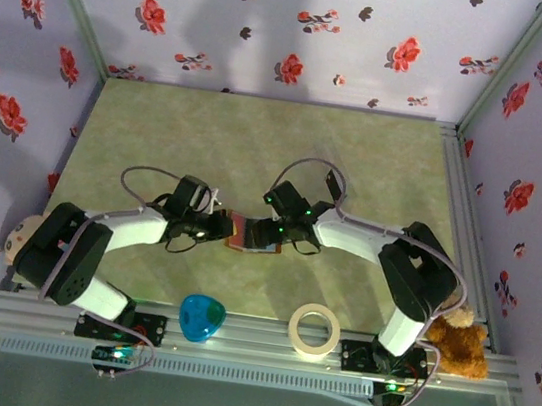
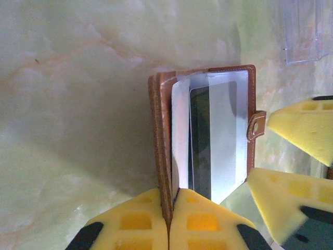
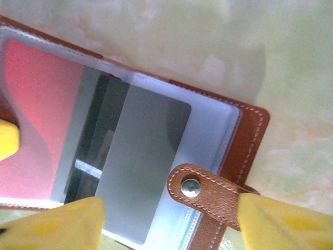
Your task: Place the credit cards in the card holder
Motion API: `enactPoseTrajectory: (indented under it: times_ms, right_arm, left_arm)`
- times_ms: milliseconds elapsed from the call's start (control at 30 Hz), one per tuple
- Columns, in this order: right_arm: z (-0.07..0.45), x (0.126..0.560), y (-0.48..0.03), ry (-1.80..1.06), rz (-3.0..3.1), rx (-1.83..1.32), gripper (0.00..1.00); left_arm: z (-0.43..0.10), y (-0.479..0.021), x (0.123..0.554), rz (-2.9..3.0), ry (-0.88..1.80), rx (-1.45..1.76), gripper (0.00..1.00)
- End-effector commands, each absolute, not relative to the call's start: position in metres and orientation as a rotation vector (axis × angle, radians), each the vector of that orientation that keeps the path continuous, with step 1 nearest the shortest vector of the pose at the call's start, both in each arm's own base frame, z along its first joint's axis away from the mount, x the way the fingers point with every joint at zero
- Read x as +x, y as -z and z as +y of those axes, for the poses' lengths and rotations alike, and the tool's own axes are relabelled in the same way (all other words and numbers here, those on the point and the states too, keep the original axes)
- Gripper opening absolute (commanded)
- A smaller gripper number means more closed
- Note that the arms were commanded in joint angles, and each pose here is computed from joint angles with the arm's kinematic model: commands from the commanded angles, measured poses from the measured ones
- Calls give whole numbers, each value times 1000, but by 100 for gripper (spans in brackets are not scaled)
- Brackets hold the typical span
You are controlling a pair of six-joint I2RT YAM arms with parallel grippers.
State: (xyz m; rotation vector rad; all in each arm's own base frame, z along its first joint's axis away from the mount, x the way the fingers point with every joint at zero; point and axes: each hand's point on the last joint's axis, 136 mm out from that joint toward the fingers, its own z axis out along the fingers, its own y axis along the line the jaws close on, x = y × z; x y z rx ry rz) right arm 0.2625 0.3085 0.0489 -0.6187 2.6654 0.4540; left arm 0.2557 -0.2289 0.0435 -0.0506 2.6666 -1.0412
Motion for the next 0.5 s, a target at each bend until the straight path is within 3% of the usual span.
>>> enactPoseTrajectory:
  times_ms: [0, 100, 467]
  right_arm:
    - [305, 268, -65, -372, 2620, -659, 78]
    - [312, 271, -61, -308, 2624, -682, 84]
    - [323, 285, -36, -62, 2609, -660, 85]
  left_arm:
    - [-227, -39, 252, 2699, 1027, -38, 0]
    - [-227, -40, 252, 2703, 1032, -58, 0]
    - [-225, -44, 252, 2701, 1025, -79, 0]
